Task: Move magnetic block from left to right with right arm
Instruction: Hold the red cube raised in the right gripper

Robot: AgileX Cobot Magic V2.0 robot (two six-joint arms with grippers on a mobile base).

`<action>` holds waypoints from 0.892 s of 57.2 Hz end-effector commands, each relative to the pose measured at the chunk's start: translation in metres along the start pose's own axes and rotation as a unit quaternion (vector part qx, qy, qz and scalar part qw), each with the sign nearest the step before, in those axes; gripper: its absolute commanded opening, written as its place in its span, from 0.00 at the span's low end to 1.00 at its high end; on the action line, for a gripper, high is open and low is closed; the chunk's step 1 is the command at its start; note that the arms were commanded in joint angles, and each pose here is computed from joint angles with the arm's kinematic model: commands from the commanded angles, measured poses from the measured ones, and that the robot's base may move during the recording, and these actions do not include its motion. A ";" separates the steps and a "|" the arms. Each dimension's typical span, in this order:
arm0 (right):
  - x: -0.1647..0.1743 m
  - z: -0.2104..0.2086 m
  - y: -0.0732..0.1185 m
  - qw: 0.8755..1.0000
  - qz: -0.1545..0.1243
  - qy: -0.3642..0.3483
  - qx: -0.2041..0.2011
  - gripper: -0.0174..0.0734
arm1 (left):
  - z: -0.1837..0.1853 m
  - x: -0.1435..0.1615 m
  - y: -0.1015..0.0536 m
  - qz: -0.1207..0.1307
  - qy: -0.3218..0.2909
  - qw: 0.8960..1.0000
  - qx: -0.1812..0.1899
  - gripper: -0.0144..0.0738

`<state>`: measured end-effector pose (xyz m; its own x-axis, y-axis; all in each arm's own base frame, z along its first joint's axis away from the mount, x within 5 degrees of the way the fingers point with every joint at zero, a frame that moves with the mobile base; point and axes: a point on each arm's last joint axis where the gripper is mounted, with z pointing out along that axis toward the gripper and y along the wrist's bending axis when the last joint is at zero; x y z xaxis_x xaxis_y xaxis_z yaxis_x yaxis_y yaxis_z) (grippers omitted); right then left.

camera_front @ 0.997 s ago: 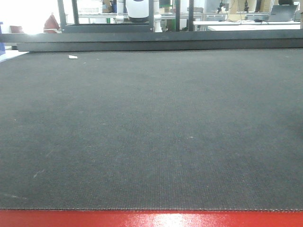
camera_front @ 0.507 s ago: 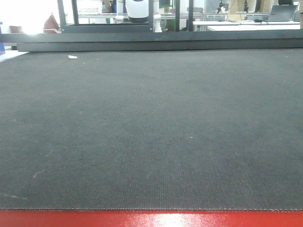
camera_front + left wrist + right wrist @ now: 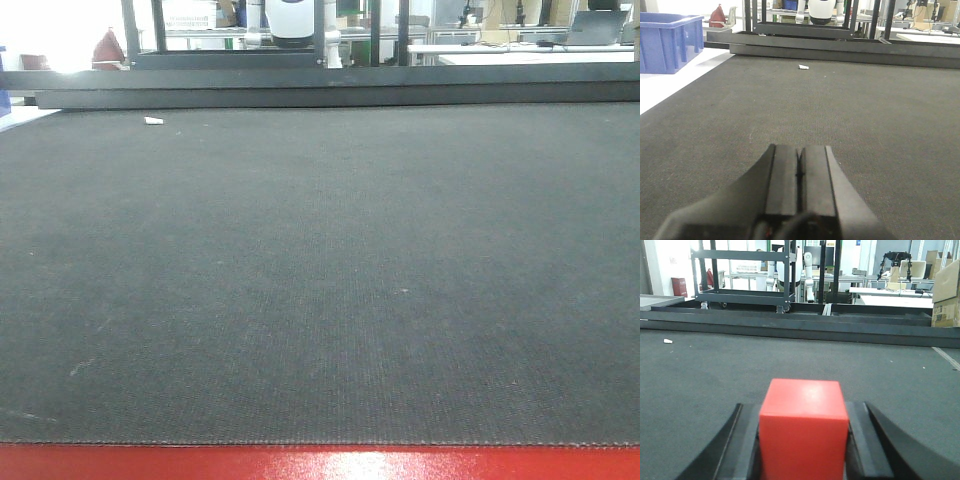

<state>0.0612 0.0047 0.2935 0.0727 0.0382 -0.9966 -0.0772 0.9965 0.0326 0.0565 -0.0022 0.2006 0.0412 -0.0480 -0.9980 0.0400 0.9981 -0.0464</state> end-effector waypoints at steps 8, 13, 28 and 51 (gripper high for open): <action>-0.017 -0.001 0.000 0.999 -0.005 -0.053 0.001 0.56 | -0.001 -0.005 0.000 -0.005 -0.042 0.999 0.003 0.02; -0.017 -0.001 0.000 0.999 -0.005 -0.053 0.001 0.56 | -0.001 -0.005 0.000 -0.005 -0.042 0.999 0.003 0.02; -0.017 -0.001 0.000 0.999 -0.005 -0.053 0.001 0.56 | -0.001 -0.005 0.000 -0.005 -0.042 0.999 0.003 0.02; -0.017 -0.001 0.000 0.999 -0.005 -0.053 0.001 0.56 | -0.001 -0.005 0.000 -0.005 -0.042 0.999 0.003 0.02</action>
<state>0.0612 0.0047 0.2935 0.0728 0.0364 -0.9967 -0.0770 0.9966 0.0308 0.0565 -0.0022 0.2006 0.0412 -0.0480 -0.9980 0.0400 0.9981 -0.0464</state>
